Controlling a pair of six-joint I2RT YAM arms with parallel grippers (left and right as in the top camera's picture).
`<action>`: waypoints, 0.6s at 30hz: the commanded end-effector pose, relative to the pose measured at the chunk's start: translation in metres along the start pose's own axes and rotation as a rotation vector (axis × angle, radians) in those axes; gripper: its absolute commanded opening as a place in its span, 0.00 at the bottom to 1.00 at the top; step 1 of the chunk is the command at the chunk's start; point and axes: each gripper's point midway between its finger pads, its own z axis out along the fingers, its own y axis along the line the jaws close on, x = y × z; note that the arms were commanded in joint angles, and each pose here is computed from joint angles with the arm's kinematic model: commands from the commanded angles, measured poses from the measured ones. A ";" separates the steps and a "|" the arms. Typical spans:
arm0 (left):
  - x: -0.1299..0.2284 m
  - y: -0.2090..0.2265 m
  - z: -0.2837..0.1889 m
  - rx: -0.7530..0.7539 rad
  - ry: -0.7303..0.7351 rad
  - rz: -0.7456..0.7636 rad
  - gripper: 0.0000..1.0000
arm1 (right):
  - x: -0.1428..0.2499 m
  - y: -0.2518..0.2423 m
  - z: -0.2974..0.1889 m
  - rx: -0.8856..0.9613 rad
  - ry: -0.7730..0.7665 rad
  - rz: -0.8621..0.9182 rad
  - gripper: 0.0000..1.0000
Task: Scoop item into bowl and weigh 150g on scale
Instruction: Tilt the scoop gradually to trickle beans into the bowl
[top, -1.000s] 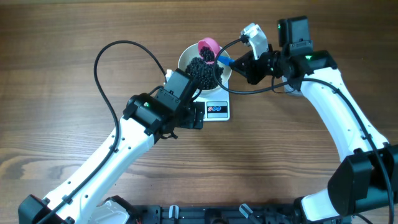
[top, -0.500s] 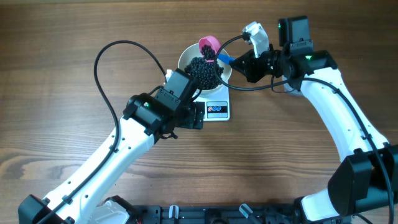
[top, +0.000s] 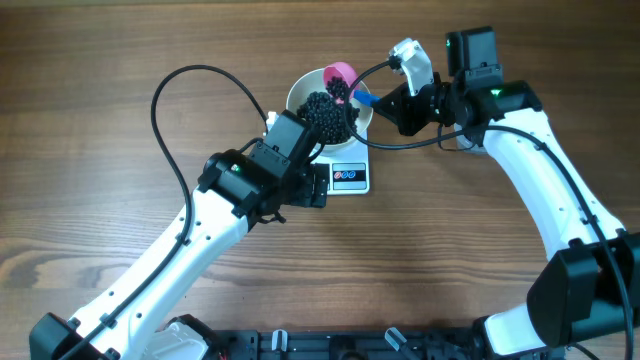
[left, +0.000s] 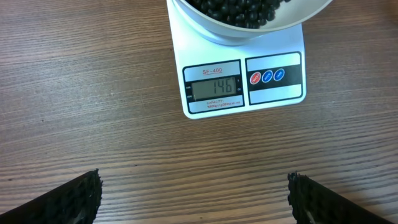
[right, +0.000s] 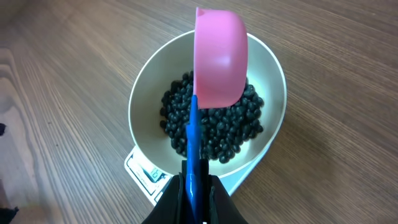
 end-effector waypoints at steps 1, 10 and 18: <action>-0.001 0.002 -0.003 -0.006 -0.015 -0.013 1.00 | -0.017 0.016 -0.011 -0.067 -0.059 -0.030 0.04; 0.000 0.002 -0.003 -0.006 -0.015 -0.013 1.00 | -0.018 0.015 -0.011 -0.061 -0.059 0.038 0.04; -0.001 0.002 -0.003 -0.006 -0.015 -0.014 1.00 | -0.017 0.015 -0.011 -0.059 -0.059 -0.006 0.04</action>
